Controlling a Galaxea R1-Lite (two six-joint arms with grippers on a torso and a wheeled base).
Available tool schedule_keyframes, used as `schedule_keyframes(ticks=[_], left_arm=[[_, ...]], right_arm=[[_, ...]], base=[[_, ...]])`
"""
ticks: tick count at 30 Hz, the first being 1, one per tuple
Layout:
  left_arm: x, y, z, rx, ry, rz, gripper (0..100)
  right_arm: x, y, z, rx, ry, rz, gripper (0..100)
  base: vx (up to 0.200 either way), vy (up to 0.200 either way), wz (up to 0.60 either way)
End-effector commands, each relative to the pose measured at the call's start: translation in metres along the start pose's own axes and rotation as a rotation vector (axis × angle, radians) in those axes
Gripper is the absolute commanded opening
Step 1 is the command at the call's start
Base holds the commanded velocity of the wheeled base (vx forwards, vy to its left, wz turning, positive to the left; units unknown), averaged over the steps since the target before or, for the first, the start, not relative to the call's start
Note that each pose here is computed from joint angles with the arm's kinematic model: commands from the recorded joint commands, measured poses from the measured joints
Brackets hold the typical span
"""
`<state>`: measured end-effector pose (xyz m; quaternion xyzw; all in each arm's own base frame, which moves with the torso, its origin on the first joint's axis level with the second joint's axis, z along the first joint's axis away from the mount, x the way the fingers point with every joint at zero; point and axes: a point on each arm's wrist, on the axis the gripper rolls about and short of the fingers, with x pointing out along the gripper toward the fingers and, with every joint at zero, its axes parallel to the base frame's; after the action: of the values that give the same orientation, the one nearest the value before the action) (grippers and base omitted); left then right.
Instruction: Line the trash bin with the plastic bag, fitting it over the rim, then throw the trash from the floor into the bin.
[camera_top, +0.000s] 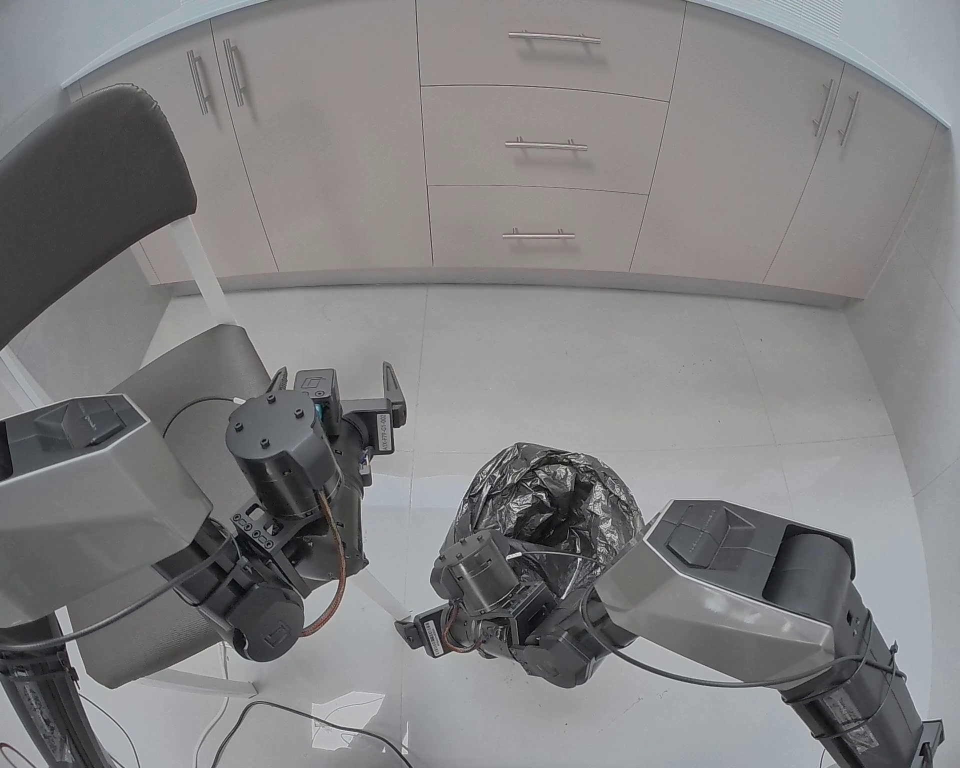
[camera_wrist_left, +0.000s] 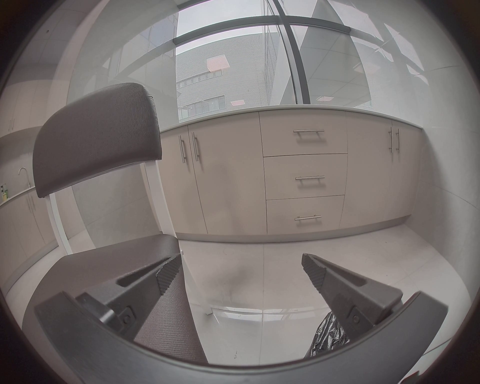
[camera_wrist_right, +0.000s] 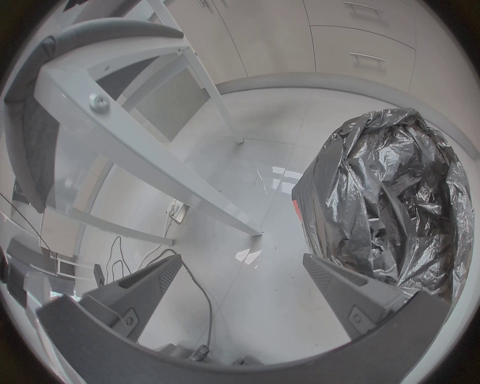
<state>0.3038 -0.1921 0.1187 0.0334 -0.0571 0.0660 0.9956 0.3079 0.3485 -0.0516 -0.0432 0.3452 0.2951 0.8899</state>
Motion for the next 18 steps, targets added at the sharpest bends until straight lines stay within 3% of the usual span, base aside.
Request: schedule_keyframes(ticks=[1, 8, 12, 18], left_arm=[[0.0, 0.001, 0.001, -0.002, -0.003, 0.002, 100], [0.0, 0.0, 0.001, -0.003, -0.003, 0.001, 100], [0.0, 0.001, 0.002, -0.004, -0.005, 0.003, 100], [0.0, 0.0, 0.001, -0.003, -0.003, 0.001, 100]], right_arm=[[-0.029, 0.012, 0.012, 0.03, -0.021, 0.028, 100], [-0.053, 0.008, 0.023, 0.052, -0.048, 0.027, 100], [-0.042, -0.019, 0.045, 0.077, -0.118, -0.026, 100], [-0.022, -0.041, 0.053, 0.073, -0.15, -0.067, 100]], base=[[0.0, 0.0, 0.0], [0.0, 0.0, 0.0], [0.0, 0.0, 0.0], [0.0, 0.0, 0.0]])
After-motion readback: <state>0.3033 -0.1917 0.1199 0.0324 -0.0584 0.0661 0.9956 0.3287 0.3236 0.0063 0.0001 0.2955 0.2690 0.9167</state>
